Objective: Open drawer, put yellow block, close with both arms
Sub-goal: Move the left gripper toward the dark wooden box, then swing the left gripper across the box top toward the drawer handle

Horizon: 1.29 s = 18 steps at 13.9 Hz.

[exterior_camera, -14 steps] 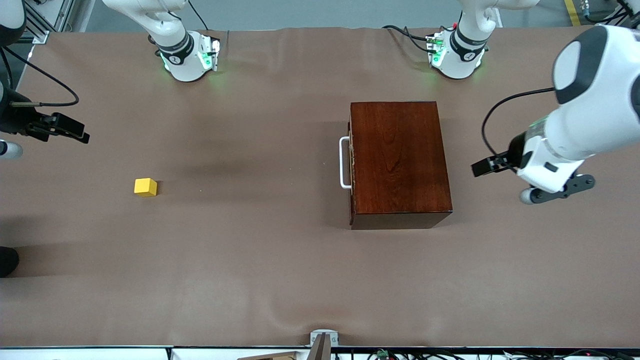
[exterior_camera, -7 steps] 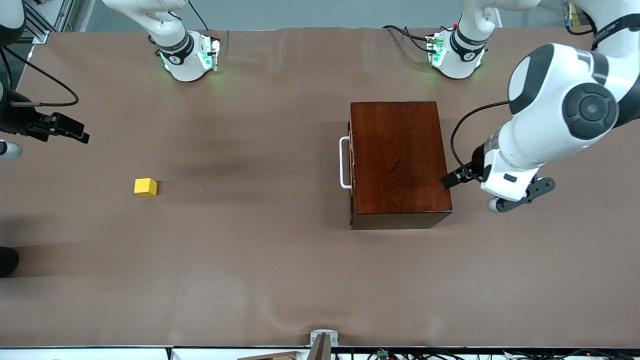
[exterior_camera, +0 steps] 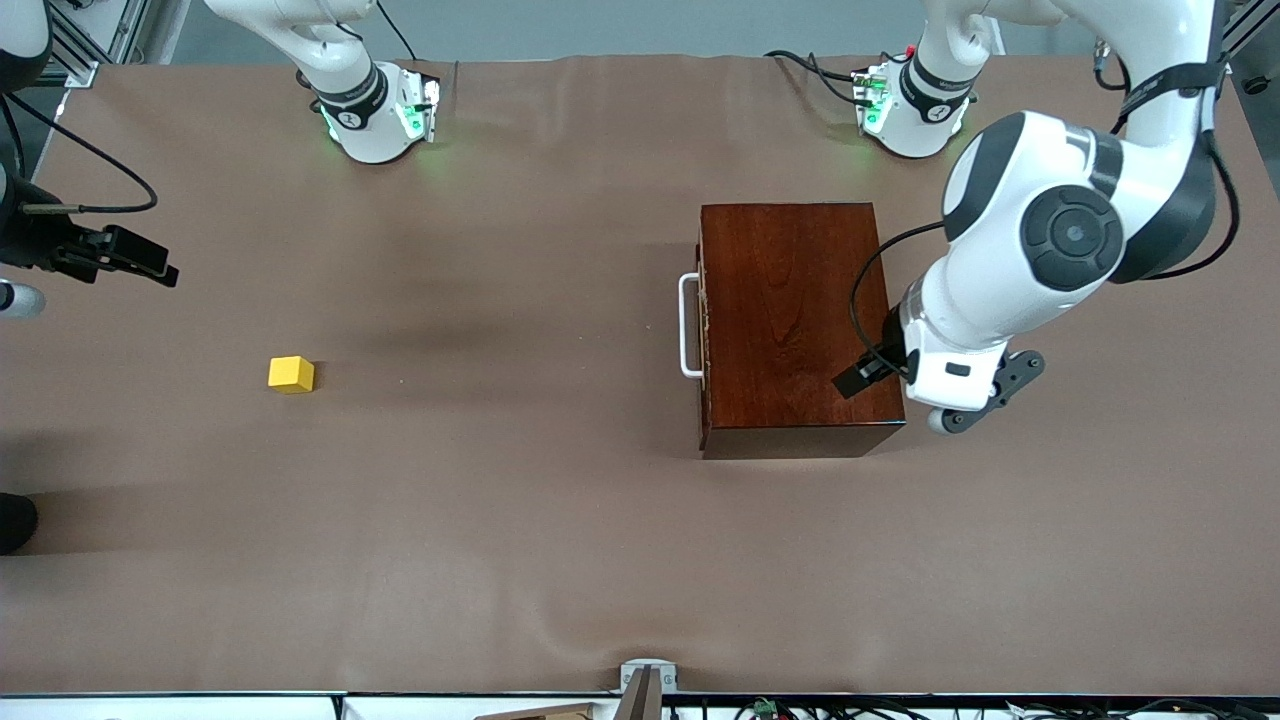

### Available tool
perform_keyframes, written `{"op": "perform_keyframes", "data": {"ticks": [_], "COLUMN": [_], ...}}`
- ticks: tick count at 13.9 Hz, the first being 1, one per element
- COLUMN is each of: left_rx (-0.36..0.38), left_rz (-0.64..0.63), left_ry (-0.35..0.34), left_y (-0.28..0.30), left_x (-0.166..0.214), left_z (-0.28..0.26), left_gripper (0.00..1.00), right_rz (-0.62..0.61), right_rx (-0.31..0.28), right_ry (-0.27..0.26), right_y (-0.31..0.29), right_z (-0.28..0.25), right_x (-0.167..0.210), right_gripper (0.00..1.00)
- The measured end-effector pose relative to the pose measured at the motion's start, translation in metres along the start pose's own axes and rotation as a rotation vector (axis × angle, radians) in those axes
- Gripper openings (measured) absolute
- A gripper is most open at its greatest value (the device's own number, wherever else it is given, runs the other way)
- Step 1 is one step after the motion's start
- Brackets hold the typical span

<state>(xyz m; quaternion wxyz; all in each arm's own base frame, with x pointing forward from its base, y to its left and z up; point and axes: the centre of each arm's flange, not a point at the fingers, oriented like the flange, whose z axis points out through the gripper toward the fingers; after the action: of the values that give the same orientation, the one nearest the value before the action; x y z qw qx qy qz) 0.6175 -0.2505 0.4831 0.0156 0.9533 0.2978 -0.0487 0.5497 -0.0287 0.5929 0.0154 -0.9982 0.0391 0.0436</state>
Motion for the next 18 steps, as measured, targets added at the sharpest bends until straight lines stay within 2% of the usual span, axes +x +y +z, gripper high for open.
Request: {"op": "perform_keyframes", "data": {"ticks": [5,12,15,18], "left_rx": [-0.014,-0.021,-0.02,-0.053], "left_rz": [-0.115,-0.186,-0.291,-0.407], "left_ry": [0.009,0.012,0.011,0.039], "left_y": [0.013,0.02,0.025,0.038], "left_x": [-0.008,-0.011,-0.019,-0.03], "left_z": [0.009,0.015,0.017,0.018], "left_gripper": [1.0,1.0,1.0,1.0], "right_rz": [0.0,0.0,0.003,0.003], "right_rx": [0.0,0.0,0.001,0.002], "right_ry": [0.005,0.023,0.037,0.044], "right_y": [0.0,0.0,0.002,0.002], "right_z": [-0.002,-0.012,-0.019,-0.02], "right_x": [0.0,-0.004,-0.008,-0.008], "right_gripper": [1.0,1.0,1.0,1.0]}}
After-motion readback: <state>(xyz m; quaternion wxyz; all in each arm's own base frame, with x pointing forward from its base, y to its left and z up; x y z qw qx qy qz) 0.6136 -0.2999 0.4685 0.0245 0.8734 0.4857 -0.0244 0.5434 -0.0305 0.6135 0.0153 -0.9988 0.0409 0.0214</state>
